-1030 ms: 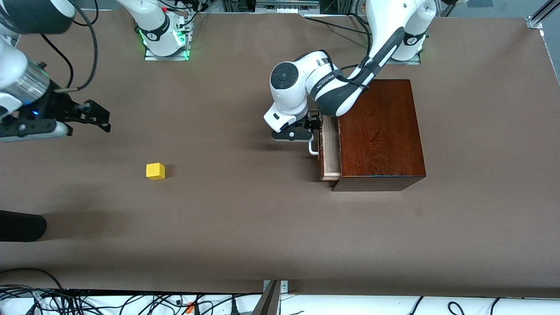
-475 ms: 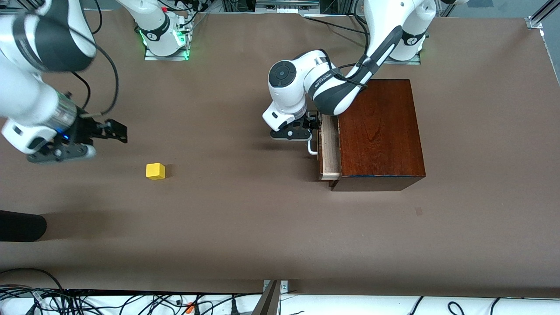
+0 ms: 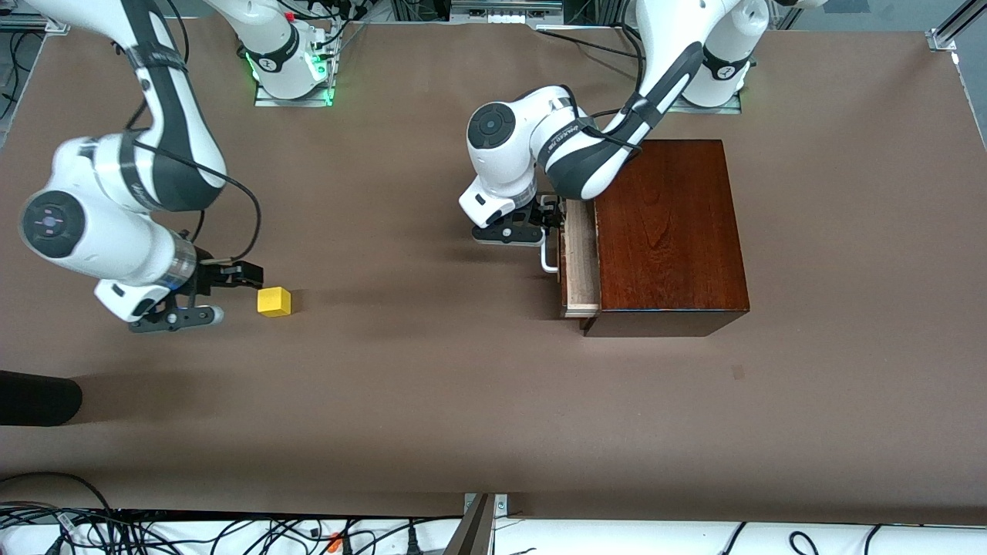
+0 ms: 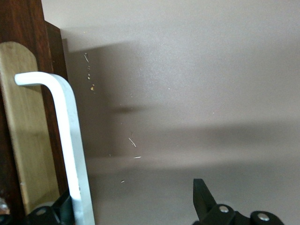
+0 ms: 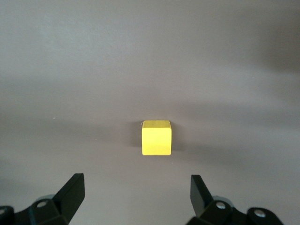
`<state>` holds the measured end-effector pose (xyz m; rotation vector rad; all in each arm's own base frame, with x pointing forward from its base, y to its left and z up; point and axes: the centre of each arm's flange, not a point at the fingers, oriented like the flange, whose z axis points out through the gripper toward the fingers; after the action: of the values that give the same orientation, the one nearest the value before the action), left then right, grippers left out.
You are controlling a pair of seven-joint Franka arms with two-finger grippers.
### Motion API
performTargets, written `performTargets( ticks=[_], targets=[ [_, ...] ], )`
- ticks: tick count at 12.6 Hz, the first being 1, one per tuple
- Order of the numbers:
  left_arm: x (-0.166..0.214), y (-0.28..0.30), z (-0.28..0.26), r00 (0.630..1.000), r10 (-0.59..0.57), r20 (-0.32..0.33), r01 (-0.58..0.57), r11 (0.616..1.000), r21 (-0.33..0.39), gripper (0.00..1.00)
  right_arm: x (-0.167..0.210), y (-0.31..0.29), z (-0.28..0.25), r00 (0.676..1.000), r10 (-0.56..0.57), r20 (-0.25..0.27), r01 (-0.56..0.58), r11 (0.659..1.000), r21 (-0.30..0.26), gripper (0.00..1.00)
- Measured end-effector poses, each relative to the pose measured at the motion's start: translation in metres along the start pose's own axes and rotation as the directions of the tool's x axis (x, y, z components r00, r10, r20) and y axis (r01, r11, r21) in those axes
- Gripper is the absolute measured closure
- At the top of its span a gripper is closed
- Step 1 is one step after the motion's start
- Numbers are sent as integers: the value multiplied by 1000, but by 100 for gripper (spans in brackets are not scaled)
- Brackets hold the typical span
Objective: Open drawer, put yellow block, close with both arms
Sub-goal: 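Pull the drawer wider with the left gripper while the right gripper grasps the cube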
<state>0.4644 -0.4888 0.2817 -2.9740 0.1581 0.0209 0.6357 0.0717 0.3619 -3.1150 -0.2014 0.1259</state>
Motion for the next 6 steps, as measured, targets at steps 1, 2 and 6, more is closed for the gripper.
performTargets(
  ticks=[1,2,6],
  targets=[
    [-1,1,1,1000,8,-5,-8,1000,9,0,-3,1,13,1000,1,-1,-1,1000,0,0],
    [-2,2,1,1000,13,-6,-13,1000,14,0,-7,1,25,1000,2,-1,-2,1000,-1,0],
    [-5,15,-3,999,36,-4,-36,999,9,0,-24,5,72,1000,9,10,-9,1000,-2,0]
  ],
)
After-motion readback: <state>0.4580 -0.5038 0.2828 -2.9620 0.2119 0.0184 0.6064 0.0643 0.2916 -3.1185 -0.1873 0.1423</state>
